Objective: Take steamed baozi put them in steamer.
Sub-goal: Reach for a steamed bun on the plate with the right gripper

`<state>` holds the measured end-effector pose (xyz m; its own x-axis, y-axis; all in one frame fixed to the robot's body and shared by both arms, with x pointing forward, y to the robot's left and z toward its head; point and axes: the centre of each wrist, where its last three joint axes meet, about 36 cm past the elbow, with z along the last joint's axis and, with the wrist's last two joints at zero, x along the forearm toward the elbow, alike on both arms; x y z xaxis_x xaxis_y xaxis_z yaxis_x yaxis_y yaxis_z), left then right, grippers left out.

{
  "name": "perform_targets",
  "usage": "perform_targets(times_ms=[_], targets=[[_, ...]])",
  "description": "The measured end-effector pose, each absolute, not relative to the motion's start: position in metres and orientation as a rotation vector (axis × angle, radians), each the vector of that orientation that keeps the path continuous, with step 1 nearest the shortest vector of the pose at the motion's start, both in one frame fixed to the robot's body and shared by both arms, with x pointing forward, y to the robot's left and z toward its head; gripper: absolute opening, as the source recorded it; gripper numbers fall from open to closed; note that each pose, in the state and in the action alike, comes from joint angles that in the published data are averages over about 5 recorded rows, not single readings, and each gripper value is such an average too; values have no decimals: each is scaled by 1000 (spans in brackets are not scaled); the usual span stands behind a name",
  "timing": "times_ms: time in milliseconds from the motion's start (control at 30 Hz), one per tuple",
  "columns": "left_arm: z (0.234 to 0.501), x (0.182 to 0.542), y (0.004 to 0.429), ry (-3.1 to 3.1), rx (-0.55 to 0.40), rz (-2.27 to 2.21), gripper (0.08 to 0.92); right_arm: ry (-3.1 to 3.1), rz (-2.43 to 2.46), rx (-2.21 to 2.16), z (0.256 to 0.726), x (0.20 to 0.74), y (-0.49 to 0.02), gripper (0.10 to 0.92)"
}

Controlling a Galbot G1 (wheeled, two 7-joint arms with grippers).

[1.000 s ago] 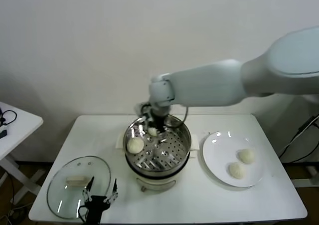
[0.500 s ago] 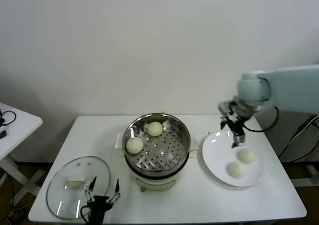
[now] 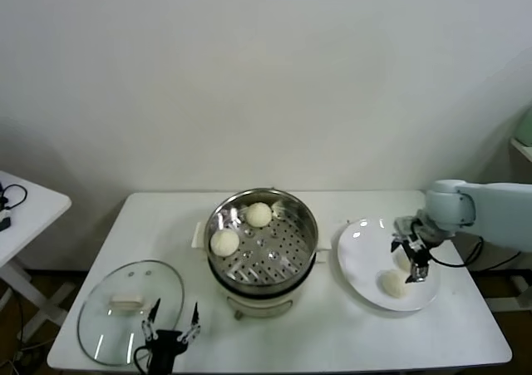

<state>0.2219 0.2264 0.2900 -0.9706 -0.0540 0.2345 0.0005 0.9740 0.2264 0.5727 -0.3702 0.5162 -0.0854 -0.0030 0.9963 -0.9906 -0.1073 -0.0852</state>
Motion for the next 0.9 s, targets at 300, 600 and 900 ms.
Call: perform_targets(times_ms=[300,600,900], targets=[[286,224,225,-2869,47,-337,823,-1228,1318,1228,478,575,-382,823],[284,224,226,-2865,52,-341,823,-1236,1301,1234,460,576,-378,804],[285,224,227,-2868,54,-340,823,-1241,1302,1233,456,574,-378,710]])
